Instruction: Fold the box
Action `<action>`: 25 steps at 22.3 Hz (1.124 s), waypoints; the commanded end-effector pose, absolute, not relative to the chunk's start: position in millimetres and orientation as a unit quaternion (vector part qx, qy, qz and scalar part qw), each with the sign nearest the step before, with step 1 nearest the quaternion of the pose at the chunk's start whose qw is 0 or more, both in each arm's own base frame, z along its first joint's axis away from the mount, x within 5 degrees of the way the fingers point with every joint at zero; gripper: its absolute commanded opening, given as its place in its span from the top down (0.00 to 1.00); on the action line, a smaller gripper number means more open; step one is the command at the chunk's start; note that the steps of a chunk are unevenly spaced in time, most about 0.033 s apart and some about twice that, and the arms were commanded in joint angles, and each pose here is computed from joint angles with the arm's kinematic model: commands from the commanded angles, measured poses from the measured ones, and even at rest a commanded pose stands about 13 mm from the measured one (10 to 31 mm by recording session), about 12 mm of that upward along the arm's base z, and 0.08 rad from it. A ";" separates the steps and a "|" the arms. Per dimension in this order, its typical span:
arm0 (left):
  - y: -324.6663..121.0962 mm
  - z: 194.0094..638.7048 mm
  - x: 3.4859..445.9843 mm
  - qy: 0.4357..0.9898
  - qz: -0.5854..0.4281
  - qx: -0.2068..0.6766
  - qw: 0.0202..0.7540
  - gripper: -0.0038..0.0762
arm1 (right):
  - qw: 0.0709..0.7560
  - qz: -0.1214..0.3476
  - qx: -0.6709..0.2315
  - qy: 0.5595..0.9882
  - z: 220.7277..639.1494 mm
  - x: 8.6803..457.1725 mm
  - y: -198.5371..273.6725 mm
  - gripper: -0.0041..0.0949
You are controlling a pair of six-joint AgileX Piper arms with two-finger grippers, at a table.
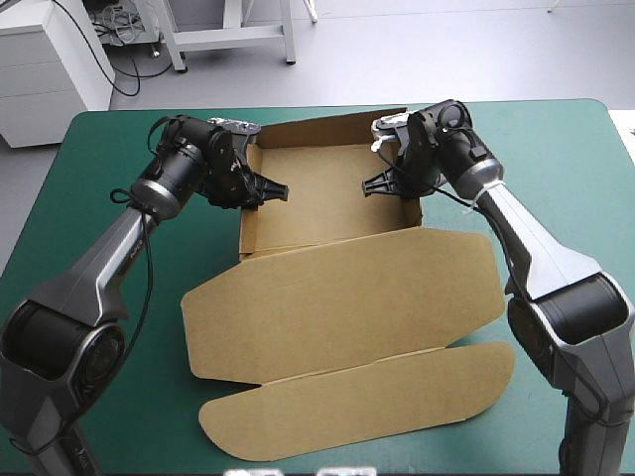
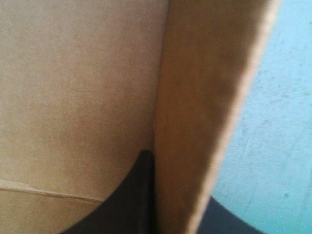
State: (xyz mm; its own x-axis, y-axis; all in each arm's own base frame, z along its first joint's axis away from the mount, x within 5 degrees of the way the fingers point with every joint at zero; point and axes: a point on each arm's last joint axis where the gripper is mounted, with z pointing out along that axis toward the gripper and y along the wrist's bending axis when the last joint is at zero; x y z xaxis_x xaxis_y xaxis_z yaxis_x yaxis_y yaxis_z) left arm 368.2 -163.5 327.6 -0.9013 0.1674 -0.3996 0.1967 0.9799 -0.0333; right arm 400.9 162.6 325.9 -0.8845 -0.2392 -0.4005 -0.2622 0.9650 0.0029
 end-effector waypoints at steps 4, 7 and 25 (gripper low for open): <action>-175.0 348.3 363.4 0.949 0.020 0.153 0.276 0.96 | 0.210 0.085 -0.165 0.960 340.6 392.6 180.9 0.98; -178.6 336.5 368.9 0.953 0.015 0.152 0.262 0.96 | 0.199 0.085 -0.162 0.963 331.8 397.4 179.6 0.98; -182.7 270.0 400.0 0.974 -0.131 0.111 0.146 0.96 | 0.140 0.049 -0.163 0.975 289.1 407.4 149.2 0.98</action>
State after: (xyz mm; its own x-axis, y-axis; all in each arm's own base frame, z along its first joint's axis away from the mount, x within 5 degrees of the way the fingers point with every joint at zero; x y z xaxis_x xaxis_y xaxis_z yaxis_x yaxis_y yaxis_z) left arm 408.1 -166.0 260.6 -0.9431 0.1358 -0.3036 0.1843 0.9733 -0.1369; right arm 417.2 147.9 260.3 -0.9438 -0.2383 -0.2293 -0.2561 0.9653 0.0510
